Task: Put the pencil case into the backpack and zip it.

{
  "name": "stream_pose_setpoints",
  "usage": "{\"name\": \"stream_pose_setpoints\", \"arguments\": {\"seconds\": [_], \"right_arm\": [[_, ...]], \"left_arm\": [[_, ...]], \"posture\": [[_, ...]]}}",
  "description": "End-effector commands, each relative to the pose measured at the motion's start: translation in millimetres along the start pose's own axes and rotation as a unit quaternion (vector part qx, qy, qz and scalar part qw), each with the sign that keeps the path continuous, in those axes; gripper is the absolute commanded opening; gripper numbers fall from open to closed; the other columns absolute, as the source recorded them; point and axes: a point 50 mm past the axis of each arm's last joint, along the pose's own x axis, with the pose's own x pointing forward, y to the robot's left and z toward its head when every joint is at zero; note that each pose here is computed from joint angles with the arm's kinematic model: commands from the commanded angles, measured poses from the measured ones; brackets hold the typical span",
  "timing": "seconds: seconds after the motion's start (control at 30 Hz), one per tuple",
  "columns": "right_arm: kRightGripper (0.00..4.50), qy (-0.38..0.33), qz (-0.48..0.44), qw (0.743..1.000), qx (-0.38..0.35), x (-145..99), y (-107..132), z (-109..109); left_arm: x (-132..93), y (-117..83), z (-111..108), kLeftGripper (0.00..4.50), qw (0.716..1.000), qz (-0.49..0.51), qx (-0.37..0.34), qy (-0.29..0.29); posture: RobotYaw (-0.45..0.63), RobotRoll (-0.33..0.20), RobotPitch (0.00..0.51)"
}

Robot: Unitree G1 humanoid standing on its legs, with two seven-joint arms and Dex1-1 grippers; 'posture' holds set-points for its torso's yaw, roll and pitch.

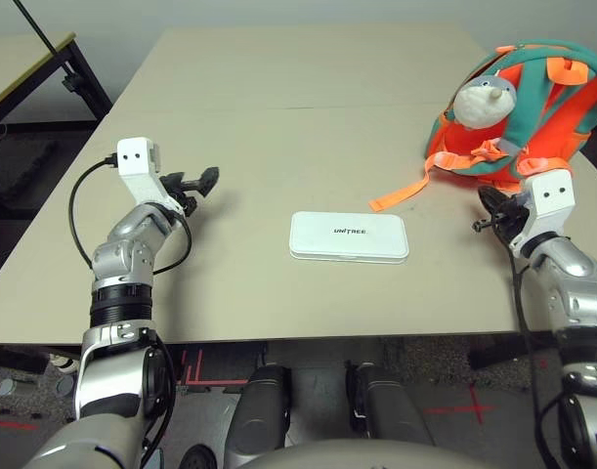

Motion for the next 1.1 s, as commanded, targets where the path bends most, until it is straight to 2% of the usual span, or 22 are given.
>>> {"name": "stream_pose_setpoints", "arguments": {"seconds": [0.03, 0.2, 0.3, 0.53, 0.77, 0.9, 1.1], "right_arm": [[0.02, 0.015, 0.045, 0.999, -0.010, -3.1, 9.2, 7.6], [0.02, 0.038, 0.116, 0.992, -0.039, -2.7, 25.2, 13.5], [0.02, 0.037, 0.128, 0.990, -0.043, 1.5, 30.3, 16.1], [0.02, 0.039, 0.140, 0.988, -0.057, 9.4, 40.0, 15.1], [0.02, 0.041, 0.147, 0.986, -0.066, 11.2, 43.1, 14.6], [0.02, 0.044, 0.152, 0.985, -0.073, 12.1, 42.8, 14.3], [0.02, 0.057, 0.157, 0.982, -0.087, 7.7, 40.3, 10.9]], "left_arm": [[0.1, -11.6, 1.2, 4.50, 0.995, -0.071, -0.029, 0.061], [1.5, -29.5, 4.7, 4.50, 0.974, -0.172, -0.060, 0.138], [0.7, -36.6, 7.5, 4.50, 0.960, -0.223, -0.069, 0.158], [-2.5, -39.4, 4.1, 4.50, 0.931, -0.295, -0.097, 0.192], [-2.6, -33.6, -5.3, 4.50, 0.912, -0.308, -0.137, 0.233], [1.4, -27.1, -20.2, 4.50, 0.906, -0.297, -0.149, 0.261], [7.4, -27.8, -37.0, 4.50, 0.890, -0.299, -0.170, 0.300]], "posture": [[0.05, 0.000, 0.118], [0.06, 0.000, 0.109], [0.06, 0.000, 0.103], [0.07, 0.000, 0.093], [0.07, 0.000, 0.087], [0.07, 0.000, 0.090], [0.06, 0.000, 0.098]]}}
